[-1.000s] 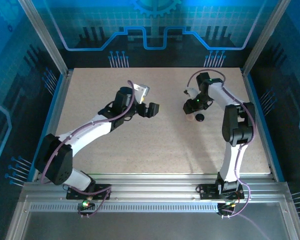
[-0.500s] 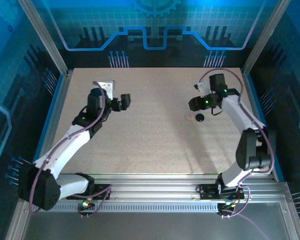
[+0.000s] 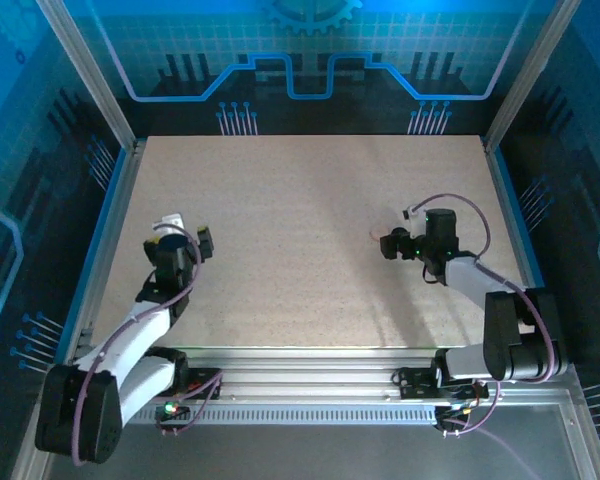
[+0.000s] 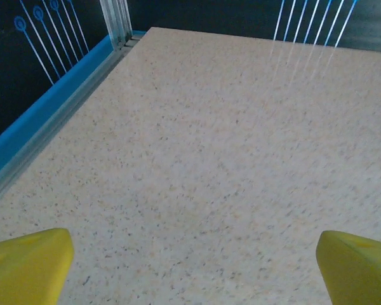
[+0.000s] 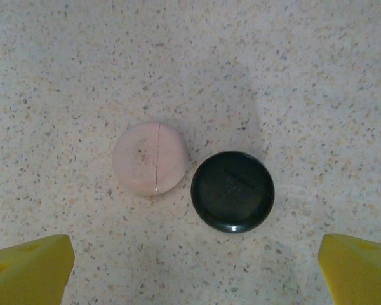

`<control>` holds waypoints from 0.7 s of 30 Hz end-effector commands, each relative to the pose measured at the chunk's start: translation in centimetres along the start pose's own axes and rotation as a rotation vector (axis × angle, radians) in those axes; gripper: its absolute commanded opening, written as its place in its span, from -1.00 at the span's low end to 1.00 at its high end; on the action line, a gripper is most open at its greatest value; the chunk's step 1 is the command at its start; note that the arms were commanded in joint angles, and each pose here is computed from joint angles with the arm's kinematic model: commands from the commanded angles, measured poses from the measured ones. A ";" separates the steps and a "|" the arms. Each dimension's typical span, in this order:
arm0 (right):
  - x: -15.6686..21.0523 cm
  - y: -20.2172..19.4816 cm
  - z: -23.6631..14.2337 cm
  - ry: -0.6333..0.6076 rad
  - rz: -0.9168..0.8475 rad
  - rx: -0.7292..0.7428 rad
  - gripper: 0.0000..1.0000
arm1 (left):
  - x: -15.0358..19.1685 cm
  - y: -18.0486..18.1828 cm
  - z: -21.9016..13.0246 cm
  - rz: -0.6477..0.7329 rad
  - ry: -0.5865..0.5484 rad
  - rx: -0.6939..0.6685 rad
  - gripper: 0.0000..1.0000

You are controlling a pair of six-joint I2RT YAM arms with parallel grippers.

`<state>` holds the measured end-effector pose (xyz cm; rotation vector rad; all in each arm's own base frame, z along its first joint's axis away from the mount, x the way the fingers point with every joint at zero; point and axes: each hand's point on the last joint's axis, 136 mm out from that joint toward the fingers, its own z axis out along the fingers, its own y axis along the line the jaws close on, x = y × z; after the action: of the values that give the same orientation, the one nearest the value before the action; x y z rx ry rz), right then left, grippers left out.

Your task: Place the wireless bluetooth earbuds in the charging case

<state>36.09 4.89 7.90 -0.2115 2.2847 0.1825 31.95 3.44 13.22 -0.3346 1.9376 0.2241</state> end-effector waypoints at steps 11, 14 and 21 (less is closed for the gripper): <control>-4.8 -1.9 -2.0 -0.377 -0.060 0.112 0.99 | 0.2 -5.2 4.7 0.058 -0.200 0.209 0.98; -3.8 -1.9 -0.9 -0.397 -0.063 0.107 0.99 | 0.9 -5.0 4.6 0.063 -0.197 0.185 0.98; -3.3 -1.1 1.2 -0.335 -0.104 0.071 0.99 | 0.8 -3.6 7.3 -0.015 -0.075 0.162 0.98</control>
<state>37.78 4.03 7.15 -0.2188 2.0263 0.0857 38.79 1.89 9.00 -0.1955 1.8707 0.1248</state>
